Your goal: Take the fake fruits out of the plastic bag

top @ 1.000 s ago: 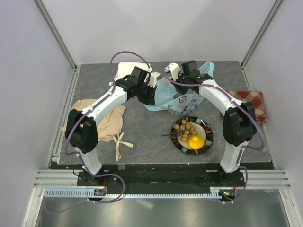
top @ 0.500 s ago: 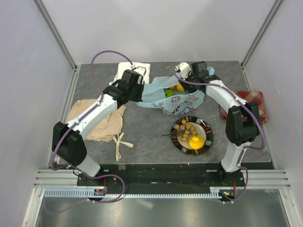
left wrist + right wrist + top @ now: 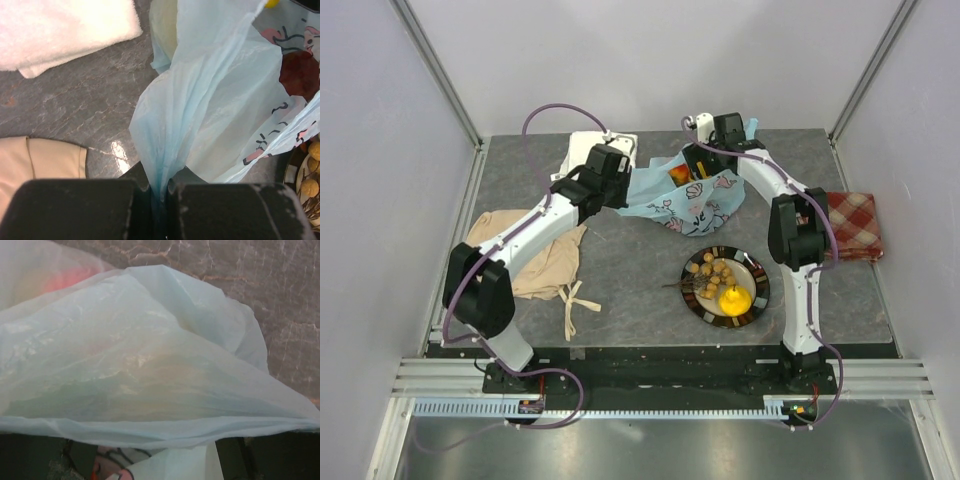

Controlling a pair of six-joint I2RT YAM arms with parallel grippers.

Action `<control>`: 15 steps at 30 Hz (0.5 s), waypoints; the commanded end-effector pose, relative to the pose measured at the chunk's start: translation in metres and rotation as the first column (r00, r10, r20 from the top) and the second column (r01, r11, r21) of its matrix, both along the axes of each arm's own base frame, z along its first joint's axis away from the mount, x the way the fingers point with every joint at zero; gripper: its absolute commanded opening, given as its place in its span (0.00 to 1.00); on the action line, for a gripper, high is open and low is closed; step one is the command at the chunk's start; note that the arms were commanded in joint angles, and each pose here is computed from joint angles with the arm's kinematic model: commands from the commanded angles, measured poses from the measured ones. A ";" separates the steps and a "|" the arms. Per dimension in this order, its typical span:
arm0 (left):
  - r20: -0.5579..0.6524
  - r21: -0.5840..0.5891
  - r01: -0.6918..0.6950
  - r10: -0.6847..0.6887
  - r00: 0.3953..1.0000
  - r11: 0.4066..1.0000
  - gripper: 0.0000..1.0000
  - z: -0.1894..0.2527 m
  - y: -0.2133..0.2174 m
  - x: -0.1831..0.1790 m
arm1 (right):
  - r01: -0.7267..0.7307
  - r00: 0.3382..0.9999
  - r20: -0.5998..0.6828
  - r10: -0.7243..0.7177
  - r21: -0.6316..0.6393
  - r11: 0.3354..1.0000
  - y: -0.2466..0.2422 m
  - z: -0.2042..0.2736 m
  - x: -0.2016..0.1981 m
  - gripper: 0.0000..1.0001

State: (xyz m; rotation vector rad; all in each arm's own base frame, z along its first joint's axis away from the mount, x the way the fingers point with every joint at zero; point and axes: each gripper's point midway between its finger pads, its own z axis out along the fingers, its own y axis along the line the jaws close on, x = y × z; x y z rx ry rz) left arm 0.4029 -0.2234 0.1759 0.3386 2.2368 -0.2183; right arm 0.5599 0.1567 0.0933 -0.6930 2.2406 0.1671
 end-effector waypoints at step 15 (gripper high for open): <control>0.050 -0.040 0.088 -0.086 0.995 0.995 0.03 0.015 -0.022 0.013 | 0.032 0.999 0.020 -0.034 0.096 0.995 -0.005 0.013 0.015 0.44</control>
